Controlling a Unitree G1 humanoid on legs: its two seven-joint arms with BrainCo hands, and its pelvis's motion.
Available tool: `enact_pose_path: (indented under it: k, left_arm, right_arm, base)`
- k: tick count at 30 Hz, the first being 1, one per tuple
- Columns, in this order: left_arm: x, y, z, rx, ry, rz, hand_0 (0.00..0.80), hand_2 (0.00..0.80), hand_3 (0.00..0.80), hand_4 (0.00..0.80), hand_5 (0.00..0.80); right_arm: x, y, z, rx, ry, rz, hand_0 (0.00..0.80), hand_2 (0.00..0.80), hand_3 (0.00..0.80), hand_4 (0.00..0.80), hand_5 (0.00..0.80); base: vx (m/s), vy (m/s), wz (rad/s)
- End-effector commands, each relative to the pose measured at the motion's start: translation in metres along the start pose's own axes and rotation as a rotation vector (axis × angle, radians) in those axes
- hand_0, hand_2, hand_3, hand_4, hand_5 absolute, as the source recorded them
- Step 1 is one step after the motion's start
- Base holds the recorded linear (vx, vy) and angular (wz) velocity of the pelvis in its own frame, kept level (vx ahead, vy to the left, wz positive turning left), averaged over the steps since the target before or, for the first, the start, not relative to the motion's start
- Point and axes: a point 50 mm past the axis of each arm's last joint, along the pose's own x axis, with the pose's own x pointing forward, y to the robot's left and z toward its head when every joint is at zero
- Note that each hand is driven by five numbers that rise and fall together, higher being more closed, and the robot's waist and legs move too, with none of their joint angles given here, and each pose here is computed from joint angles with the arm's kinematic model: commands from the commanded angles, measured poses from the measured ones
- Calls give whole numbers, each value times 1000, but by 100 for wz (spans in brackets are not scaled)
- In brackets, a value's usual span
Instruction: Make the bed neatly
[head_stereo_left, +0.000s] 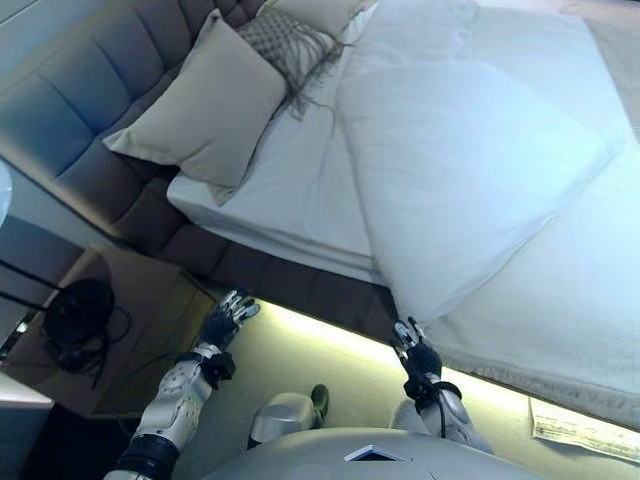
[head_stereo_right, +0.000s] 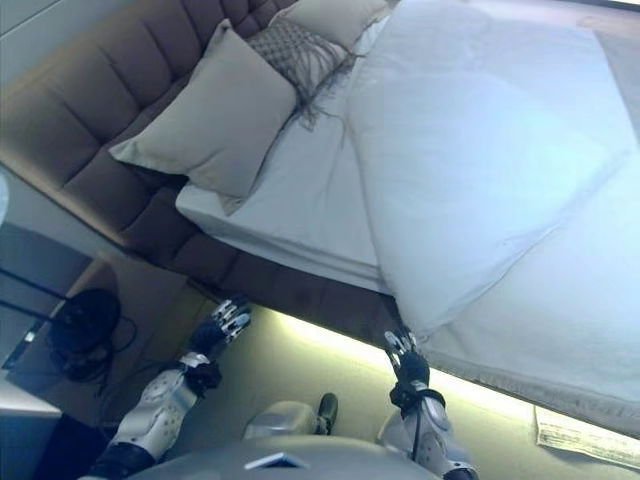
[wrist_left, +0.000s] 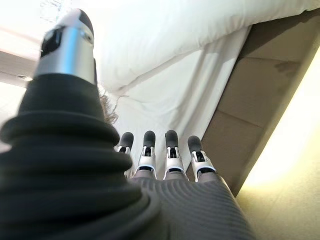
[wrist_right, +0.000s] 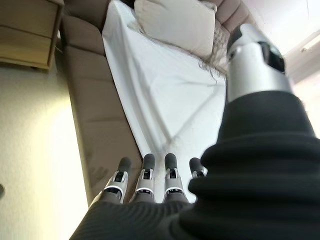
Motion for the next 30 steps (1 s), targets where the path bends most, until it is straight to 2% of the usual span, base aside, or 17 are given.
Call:
enact_pose_path:
  k: [1, 9, 15, 22, 30]
  left_arm:
    - [-7, 6, 22, 43, -109, -21, 0, 0, 0, 0, 0]
    - [-8, 19, 22, 31, -113, 45, 0, 0, 0, 0, 0]
    - [-6, 24, 21, 34, -110, 46, 0, 0, 0, 0, 0]
    - [2, 12, 17, 24, -90, 24, 0, 0, 0, 0, 0]
    - [14, -10, 17, 32, -105, -10, 0, 0, 0, 0, 0]
  right_arm:
    - [5, 2, 21, 3, -72, 58, 0, 0, 0, 0, 0]
    - [6, -5, 15, -9, -39, 75, 0, 0, 0, 0, 0]
    - [9, 6, 25, -6, -48, 102, 0, 0, 0, 0, 0]
    - [16, 12, 28, -61, -22, 130, 0, 0, 0, 0, 0]
    - [19, 22, 39, -87, -72, 126, 0, 0, 0, 0, 0]
  base:
    - [235, -109, 8]
    - [231, -168, 20]
    - [133, -260, 0]
    - [96, -286, -6]
    - [86, 21, -22]
